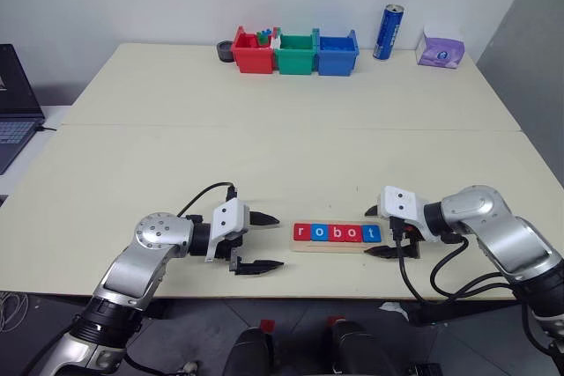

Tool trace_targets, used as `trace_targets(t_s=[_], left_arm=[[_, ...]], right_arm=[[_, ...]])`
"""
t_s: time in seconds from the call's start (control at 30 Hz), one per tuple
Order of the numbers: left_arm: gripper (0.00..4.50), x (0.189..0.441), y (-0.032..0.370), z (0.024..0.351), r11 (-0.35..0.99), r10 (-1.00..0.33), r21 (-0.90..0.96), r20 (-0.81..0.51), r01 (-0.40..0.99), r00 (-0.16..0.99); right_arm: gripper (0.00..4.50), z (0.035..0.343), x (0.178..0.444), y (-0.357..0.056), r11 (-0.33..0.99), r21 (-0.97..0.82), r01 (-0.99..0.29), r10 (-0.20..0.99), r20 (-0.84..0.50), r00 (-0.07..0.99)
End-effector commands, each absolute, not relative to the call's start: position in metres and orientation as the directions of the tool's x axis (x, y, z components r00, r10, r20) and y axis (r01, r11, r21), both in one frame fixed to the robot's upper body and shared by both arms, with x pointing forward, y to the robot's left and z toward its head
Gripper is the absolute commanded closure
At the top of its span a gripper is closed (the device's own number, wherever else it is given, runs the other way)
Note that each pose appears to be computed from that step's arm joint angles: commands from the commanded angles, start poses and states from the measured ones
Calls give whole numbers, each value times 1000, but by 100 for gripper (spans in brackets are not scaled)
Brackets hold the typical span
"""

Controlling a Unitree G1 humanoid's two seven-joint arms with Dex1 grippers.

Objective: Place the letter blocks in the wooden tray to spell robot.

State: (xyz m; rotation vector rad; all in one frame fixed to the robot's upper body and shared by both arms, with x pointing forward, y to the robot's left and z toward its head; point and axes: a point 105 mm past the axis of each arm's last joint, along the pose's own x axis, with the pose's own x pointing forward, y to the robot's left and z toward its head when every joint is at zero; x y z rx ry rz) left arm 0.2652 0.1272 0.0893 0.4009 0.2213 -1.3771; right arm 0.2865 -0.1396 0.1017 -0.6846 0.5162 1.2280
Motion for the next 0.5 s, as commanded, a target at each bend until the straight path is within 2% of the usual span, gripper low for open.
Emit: trace_targets(t_s=[0.03, 0.23, 0.4, 0.5], left_arm=[[0, 265, 124, 99, 130, -912, 188, -362, 974, 192], [0, 265, 128, 101, 151, -912, 179, -354, 972, 207], [0, 271, 139, 106, 228, -898, 203, -334, 952, 287], [0, 270, 144, 110, 239, -889, 218, -343, 946, 304]], right_arm=[[2, 141, 285, -138, 209, -244, -947, 721, -615, 318], [2, 134, 273, -156, 319, -229, -920, 691, -608, 391], [2, 140, 260, -162, 406, -242, -881, 727, -499, 471], [2, 142, 244, -164, 403, -218, -889, 756, -467, 458]])
